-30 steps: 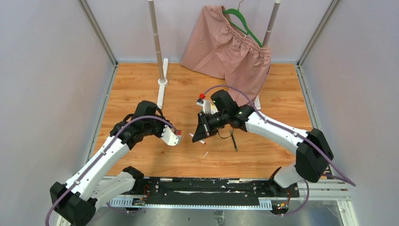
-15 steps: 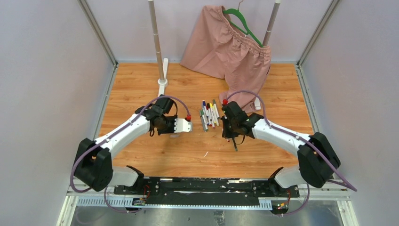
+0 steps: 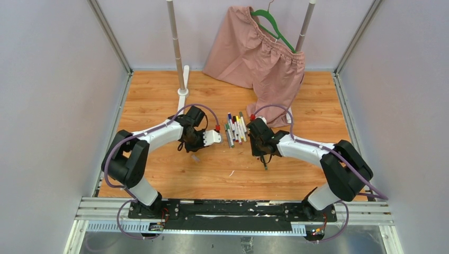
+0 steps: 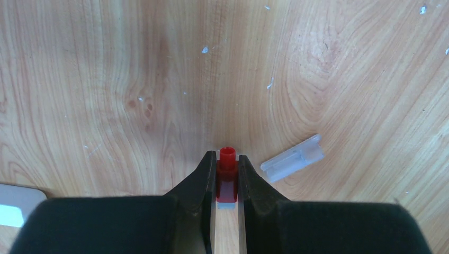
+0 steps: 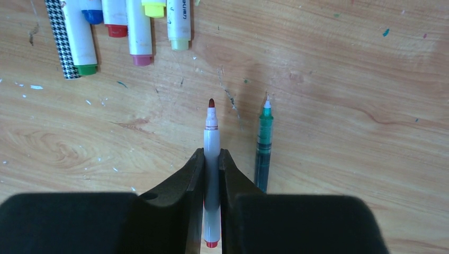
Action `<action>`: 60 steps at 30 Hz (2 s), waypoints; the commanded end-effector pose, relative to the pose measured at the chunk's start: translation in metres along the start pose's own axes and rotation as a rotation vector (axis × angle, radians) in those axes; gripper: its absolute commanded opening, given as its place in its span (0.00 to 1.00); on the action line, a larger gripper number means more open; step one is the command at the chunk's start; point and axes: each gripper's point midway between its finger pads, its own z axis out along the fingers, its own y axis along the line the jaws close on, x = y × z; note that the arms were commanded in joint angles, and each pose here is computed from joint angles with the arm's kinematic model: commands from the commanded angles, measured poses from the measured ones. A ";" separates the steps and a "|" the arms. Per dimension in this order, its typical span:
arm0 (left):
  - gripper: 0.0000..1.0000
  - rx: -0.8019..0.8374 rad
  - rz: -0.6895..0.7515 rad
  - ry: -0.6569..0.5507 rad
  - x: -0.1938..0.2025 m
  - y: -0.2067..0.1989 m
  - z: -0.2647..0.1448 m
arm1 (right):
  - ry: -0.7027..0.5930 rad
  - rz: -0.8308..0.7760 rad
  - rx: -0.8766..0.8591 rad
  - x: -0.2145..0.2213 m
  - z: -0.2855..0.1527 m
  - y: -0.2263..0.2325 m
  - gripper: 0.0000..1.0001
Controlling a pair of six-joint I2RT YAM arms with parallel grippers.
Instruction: Open the pen caps
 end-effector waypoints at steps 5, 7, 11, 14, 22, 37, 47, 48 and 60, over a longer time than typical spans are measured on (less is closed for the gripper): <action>0.14 0.022 -0.042 -0.023 -0.008 0.003 0.005 | -0.009 0.009 0.063 0.010 0.010 -0.017 0.20; 0.16 0.028 -0.040 -0.020 -0.008 0.002 0.005 | -0.012 0.005 0.064 0.011 0.009 -0.017 0.21; 0.26 0.046 -0.027 -0.023 -0.009 -0.001 0.000 | -0.018 -0.005 0.062 0.010 0.007 -0.018 0.29; 0.34 0.053 -0.023 -0.029 -0.012 -0.002 -0.006 | -0.019 -0.005 0.057 0.010 0.006 -0.017 0.29; 0.44 0.043 -0.023 -0.052 -0.023 0.003 -0.030 | -0.041 -0.018 0.058 -0.004 -0.004 -0.015 0.28; 0.69 -0.186 -0.300 -0.219 -0.041 0.052 -0.136 | -0.169 -0.071 0.003 -0.107 -0.022 -0.001 0.43; 0.70 -0.189 -0.375 -0.236 -0.034 0.038 -0.145 | -0.102 -0.092 -0.015 -0.144 0.033 0.012 0.35; 0.71 -0.191 -0.374 -0.237 -0.034 0.038 -0.146 | -0.097 -0.085 -0.012 -0.145 0.036 0.010 0.34; 0.86 -0.200 -0.379 -0.246 -0.034 0.035 -0.150 | -0.032 -0.059 -0.003 -0.138 0.067 -0.005 0.27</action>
